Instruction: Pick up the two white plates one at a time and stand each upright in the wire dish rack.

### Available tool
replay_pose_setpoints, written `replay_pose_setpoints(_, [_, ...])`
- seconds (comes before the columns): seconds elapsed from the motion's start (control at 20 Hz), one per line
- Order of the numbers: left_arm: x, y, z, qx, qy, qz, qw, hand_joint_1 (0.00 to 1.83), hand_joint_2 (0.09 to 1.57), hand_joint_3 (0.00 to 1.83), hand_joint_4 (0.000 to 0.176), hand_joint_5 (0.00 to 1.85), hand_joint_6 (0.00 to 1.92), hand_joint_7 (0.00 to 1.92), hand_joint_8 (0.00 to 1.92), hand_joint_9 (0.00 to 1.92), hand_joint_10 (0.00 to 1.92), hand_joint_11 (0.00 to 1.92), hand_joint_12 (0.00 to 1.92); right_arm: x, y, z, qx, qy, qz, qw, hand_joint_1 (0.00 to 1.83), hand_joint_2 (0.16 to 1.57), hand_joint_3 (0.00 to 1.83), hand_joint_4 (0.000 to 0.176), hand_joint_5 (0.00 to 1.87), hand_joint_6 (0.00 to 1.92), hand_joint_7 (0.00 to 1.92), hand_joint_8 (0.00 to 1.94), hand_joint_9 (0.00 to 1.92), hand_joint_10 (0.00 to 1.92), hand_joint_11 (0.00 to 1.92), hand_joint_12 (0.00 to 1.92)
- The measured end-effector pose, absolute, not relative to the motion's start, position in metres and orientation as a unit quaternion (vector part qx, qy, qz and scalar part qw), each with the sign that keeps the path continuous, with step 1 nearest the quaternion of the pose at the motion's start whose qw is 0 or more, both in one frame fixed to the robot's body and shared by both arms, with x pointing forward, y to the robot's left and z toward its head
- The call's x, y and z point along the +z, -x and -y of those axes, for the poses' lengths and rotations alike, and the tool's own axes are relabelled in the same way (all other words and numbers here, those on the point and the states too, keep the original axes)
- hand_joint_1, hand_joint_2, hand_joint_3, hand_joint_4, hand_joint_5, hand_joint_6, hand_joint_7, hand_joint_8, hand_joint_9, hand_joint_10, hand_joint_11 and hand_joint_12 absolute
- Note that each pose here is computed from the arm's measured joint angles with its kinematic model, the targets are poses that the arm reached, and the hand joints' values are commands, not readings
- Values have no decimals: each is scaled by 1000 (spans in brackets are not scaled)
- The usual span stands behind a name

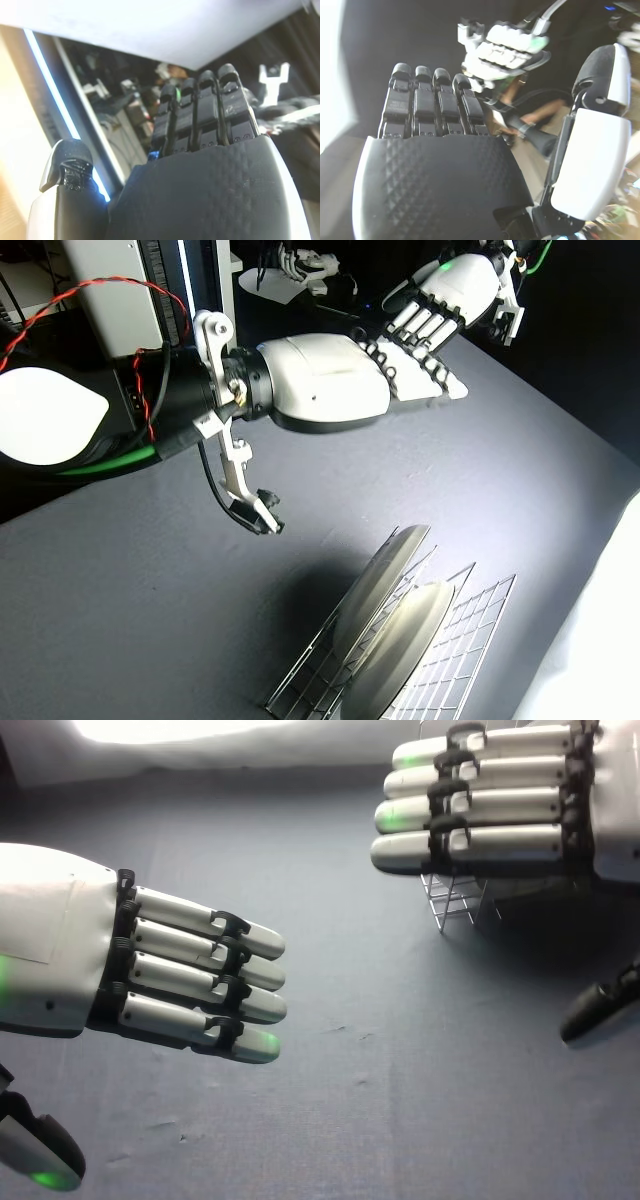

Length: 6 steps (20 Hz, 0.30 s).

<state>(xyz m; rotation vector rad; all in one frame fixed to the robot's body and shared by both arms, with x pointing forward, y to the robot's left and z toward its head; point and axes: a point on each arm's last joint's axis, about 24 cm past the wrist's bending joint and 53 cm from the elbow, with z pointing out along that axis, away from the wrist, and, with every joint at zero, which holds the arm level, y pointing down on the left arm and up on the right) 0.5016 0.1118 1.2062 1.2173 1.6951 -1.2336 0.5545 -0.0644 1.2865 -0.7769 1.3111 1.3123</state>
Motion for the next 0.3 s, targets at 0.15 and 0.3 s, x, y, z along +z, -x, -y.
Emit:
replay_pose_setpoints(0.15, [1205, -504, -114, -474, -469, -658, 351, 0, 1144, 5, 0, 137, 14, 92, 8, 50, 7, 34, 40, 1283, -549, 66, 544, 350, -545, 535, 692, 725, 0, 0, 0, 0, 0, 0, 0, 0, 0, 0])
replay_pose_setpoints(0.3, [1205, -507, -116, -471, -464, -661, 353, 0, 1141, 2, 0, 126, 5, 102, 8, 44, 4, 0, 30, 1285, -546, 66, 544, 358, -534, 539, 722, 698, 0, 0, 0, 0, 0, 0, 0, 0, 52, 25])
